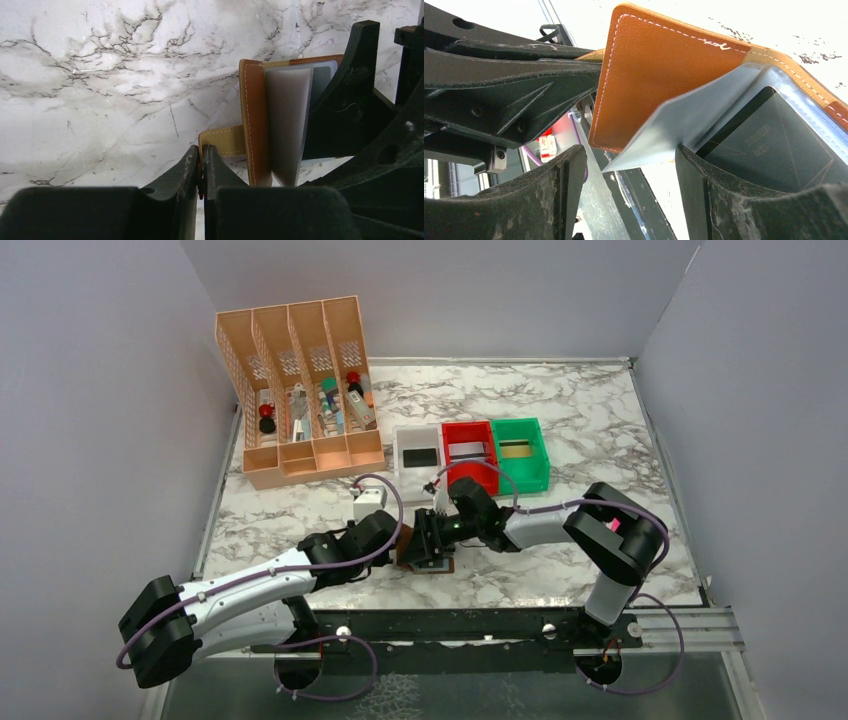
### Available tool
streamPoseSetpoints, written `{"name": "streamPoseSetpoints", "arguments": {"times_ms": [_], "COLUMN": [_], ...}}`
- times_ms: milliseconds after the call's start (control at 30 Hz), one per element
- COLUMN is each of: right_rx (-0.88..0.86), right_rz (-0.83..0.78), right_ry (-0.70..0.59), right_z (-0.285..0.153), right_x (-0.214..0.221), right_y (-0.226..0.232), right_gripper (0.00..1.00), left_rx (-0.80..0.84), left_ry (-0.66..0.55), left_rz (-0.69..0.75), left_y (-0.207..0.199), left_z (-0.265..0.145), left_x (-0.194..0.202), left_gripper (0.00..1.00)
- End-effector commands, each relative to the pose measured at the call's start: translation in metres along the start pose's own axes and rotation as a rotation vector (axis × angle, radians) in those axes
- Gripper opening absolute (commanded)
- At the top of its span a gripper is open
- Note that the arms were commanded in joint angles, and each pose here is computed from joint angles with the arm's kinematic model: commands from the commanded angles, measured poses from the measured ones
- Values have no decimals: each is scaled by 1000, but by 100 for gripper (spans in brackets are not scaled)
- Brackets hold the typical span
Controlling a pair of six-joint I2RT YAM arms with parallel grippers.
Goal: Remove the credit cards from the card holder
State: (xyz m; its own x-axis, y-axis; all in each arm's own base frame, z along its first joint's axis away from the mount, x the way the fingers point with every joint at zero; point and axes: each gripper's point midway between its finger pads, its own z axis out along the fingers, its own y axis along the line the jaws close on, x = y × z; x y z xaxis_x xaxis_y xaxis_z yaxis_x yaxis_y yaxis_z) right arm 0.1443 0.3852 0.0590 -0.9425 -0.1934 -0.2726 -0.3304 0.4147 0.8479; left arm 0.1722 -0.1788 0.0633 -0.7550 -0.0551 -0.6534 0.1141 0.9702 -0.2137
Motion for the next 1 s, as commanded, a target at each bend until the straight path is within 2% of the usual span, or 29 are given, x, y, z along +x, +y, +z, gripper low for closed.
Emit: {"name": "streamPoseSetpoints", "arguments": {"times_ms": [0, 167, 433, 533, 700, 900, 967], "right_rx": [-67, -44, -17, 18, 65, 39, 91], "right_rz": [-55, -102, -137, -111, -60, -71, -50], "right_ry": [-16, -65, -78, -80, -75, -50, -46], "right_z": [3, 1, 5, 10, 15, 16, 18], "right_x": [-10, -24, -39, -39, -30, -22, -20], "right_y": [20, 26, 31, 19, -2, -5, -18], "right_gripper": [70, 68, 70, 64, 39, 28, 22], "left_rx": [-25, -42, -54, -51, -49, -60, -60], "left_ry": [-13, 4, 29, 16, 9, 29, 29], "left_rz": [-27, -10, 8, -4, -7, -12, -13], "left_y": [7, 9, 10, 10, 11, 15, 15], "left_z": [1, 4, 8, 7, 6, 8, 8], "left_x": [1, 5, 10, 7, 7, 15, 15], "left_gripper": [11, 12, 12, 12, 12, 12, 12]}}
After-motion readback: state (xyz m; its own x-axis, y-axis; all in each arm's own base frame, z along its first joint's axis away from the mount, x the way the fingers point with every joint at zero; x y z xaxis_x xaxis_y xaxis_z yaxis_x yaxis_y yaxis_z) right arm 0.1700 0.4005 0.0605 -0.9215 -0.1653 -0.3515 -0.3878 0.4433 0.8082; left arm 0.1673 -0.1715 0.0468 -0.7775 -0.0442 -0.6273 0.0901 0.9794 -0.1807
